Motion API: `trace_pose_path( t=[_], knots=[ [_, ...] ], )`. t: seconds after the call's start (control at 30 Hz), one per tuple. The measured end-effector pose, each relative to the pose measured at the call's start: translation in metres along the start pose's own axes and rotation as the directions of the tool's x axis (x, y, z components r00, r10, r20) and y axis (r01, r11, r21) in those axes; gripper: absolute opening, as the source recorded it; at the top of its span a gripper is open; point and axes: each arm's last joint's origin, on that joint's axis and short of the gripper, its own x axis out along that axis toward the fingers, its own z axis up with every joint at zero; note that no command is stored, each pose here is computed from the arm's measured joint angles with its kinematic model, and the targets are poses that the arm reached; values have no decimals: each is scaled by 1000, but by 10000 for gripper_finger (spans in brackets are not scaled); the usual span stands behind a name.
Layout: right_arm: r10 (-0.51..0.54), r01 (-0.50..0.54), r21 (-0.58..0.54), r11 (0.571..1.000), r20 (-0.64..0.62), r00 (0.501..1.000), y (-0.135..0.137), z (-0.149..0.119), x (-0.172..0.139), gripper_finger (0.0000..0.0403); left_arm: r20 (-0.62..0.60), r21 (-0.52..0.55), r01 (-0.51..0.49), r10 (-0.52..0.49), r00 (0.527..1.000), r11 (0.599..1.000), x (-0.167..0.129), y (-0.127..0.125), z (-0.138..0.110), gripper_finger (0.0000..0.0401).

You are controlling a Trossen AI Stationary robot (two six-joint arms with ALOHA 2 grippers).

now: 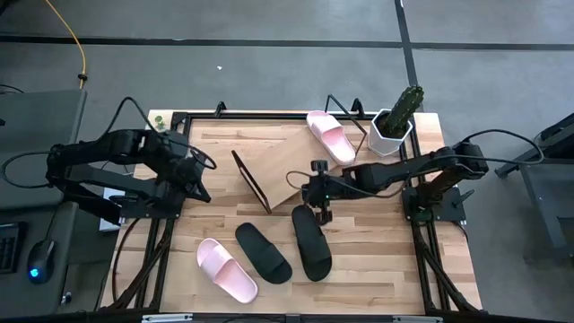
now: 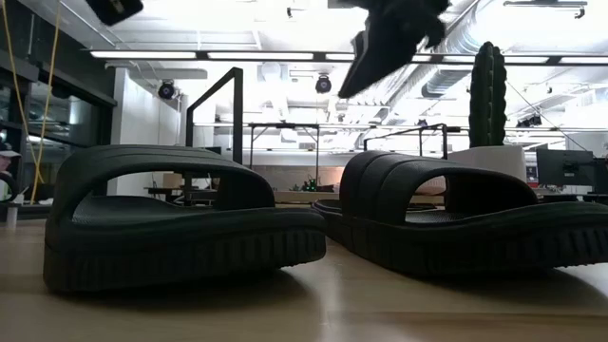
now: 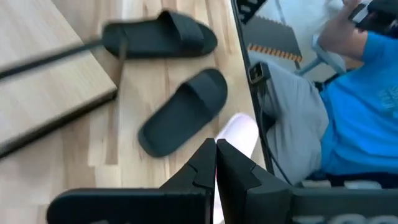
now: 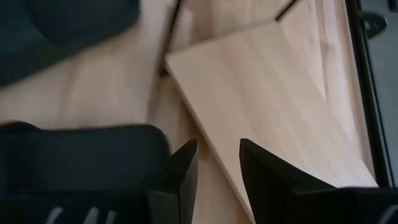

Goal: Pick and place slides into the shelf
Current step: Put the pink slide on the shelf

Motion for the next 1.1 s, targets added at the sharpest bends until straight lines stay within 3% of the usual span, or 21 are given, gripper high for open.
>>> trace_pose_path(
  t=[0.27, 0.5, 1.1],
  knots=[
    [58, -56, -21, 998, 110, 992, 28, 25, -26, 108, -140, 3, 78, -76, 987, 997, 39, 3, -23, 1],
    [84, -74, -66, 995, 166, 982, 41, 33, -33, 108, -119, -13, 168, -168, 979, 986, 68, -10, -33, 1],
    [86, -76, -65, 995, 167, 982, 42, 33, -34, 108, -135, -118, 67, -83, 987, 991, 102, -22, -68, 1]
  ],
)
